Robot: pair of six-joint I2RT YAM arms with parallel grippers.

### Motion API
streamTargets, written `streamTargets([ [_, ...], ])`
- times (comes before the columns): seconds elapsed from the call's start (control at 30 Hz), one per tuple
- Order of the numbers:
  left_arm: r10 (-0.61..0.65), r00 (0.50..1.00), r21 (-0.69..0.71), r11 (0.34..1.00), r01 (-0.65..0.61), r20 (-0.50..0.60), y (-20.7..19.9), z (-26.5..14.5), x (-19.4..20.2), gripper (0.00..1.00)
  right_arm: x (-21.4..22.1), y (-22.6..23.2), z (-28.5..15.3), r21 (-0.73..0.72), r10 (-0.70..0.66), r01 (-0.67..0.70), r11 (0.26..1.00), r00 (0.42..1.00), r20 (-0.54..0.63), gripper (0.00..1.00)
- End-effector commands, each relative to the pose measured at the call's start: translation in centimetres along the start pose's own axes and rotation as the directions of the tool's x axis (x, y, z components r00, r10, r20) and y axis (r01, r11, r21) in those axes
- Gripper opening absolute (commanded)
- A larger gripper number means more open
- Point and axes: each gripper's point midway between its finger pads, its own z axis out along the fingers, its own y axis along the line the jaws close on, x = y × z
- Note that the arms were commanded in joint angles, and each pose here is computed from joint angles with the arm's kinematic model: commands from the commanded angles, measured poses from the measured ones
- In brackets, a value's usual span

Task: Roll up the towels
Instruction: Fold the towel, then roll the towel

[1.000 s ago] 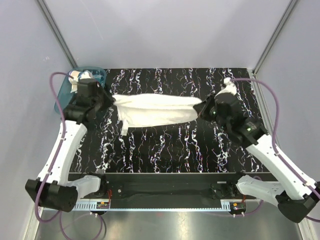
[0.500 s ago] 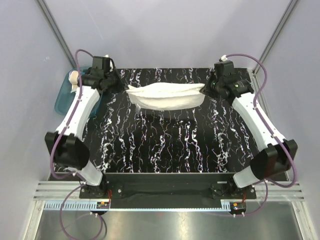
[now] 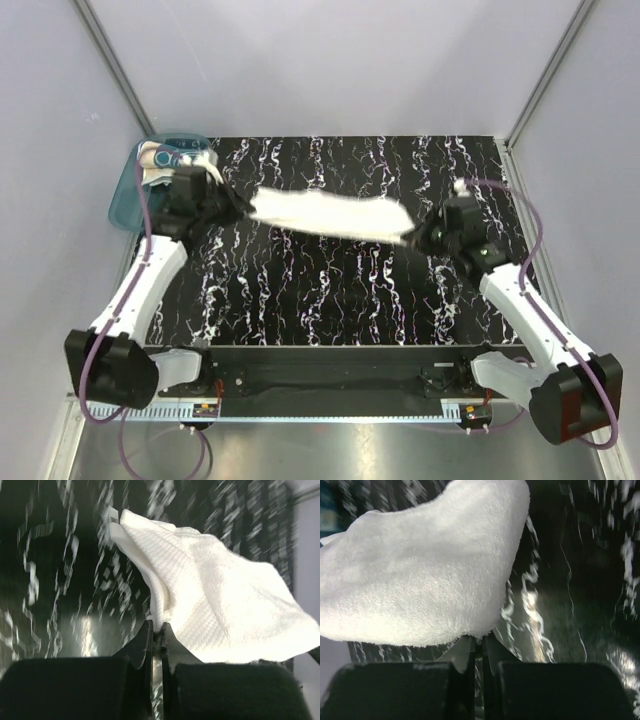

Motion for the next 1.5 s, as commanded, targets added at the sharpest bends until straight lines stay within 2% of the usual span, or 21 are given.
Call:
streamTargets([
  [0.0,-0.116,0.988,-0.223,0.971,0.09,-0.104,8.7,3.5,6.4,0.0,7.0,-5.2,1.9,0.125,0.157,-0.142,0.982,0.98,-0.12,0.06],
  [0.03,-0.152,0.978,-0.301,0.948,0.104,-0.142,10.9,3.7,8.5,0.0,9.6,-6.5,2.0,0.163,0.177,-0.148,0.975,0.969,-0.175,0.19],
  [0.07,-0.208,0.958,-0.387,0.914,0.119,-0.198,13.2,3.8,10.5,0.0,10.7,-6.9,1.9,0.179,0.175,-0.14,0.974,0.964,-0.199,0.49],
  [0.1,-0.24,0.949,-0.432,0.892,0.132,-0.205,14.3,3.8,11.3,0.08,11.7,-7.4,1.6,0.212,0.178,-0.131,0.968,0.959,-0.22,0.61],
  [0.13,-0.264,0.941,-0.459,0.877,0.143,-0.211,15.0,3.7,11.9,0.22,12.1,-7.1,1.5,0.22,0.163,-0.113,0.969,0.961,-0.223,0.74],
  [0.17,-0.273,0.94,-0.469,0.87,0.15,-0.205,15.3,3.4,12.1,0.43,12.0,-7.0,1.2,0.226,0.158,-0.108,0.968,0.962,-0.221,0.8],
  [0.2,-0.274,0.944,-0.477,0.864,0.159,-0.183,15.3,3.2,11.7,0.5,11.9,-6.9,0.6,0.233,0.155,-0.102,0.967,0.963,-0.221,0.84],
  [0.3,-0.232,0.966,-0.426,0.89,0.163,-0.116,13.3,2.3,9.0,0.75,9.6,-6.1,-0.6,0.234,0.12,-0.08,0.969,0.979,-0.162,0.86],
  [0.4,-0.131,0.99,-0.434,0.896,0.094,-0.055,11.2,0.6,6.0,0.84,6.7,-4.9,-1.5,0.225,0.072,-0.051,0.973,0.994,-0.087,0.87],
  [0.43,-0.088,0.996,-0.451,0.89,0.068,-0.024,10.8,0.0,5.1,0.85,5.6,-4.3,-1.8,0.218,0.052,-0.038,0.975,0.997,-0.06,0.87],
  [0.57,0.053,0.998,-0.357,0.932,-0.064,-0.041,5.6,0.3,4.9,0.84,3.7,-2.8,-1.8,0.169,0.025,-0.024,0.985,1.0,-0.004,0.85],
  [0.63,0.094,0.994,-0.299,0.948,-0.107,-0.059,3.4,0.9,5.3,0.82,3.3,-1.8,-0.8,0.114,0.015,-0.016,0.993,1.0,0.007,0.75],
  [0.67,0.115,0.991,-0.265,0.956,-0.127,-0.064,2.2,1.3,5.6,0.81,3.5,-1.6,-0.2,0.112,0.012,-0.011,0.994,1.0,-0.006,0.62],
  [0.7,0.152,0.984,-0.216,0.962,-0.168,-0.089,0.3,1.7,6.7,0.8,4.0,-1.8,1.4,0.128,0.009,-0.004,0.992,0.999,-0.038,0.56],
  [0.8,0.222,0.967,-0.14,0.961,-0.239,-0.125,-3.1,2.8,9.2,0.79,5.0,-0.6,5.1,0.074,-0.006,0.014,0.997,0.994,-0.113,0.44],
  [0.87,0.261,0.953,-0.088,0.957,-0.276,-0.155,-5.2,3.5,11.1,0.77,5.9,0.4,6.5,0.018,-0.023,0.026,0.999,0.985,-0.17,0.43],
  [1.0,0.287,0.937,-0.033,0.954,-0.299,-0.197,-7.7,3.8,14.1,0.76,6.9,-2.2,9.5,0.121,-0.053,0.078,0.99,0.978,-0.2,0.42],
  [1.13,0.34,0.917,0.023,0.939,-0.343,-0.209,-10.1,3.9,16.9,0.76,9.8,-5.1,10.4,0.191,-0.013,0.064,0.979,0.966,-0.257,0.4],
  [1.3,0.479,0.859,0.027,0.876,-0.482,-0.183,-13.2,3.6,19.3,0.76,14.0,-8.1,7.9,0.276,0.08,0.004,0.961,0.953,-0.291,0.39],
  [1.37,0.525,0.836,0.028,0.849,-0.528,-0.158,-14.2,3.0,20.1,0.76,13.9,-8.0,6.5,0.275,0.094,-0.013,0.961,0.955,-0.283,0.4],
  [1.47,0.547,0.828,0.058,0.837,-0.545,-0.124,-15.4,2.5,20.9,0.76,11.9,-7.0,5.0,0.268,0.076,-0.01,0.963,0.969,-0.235,0.5],
])
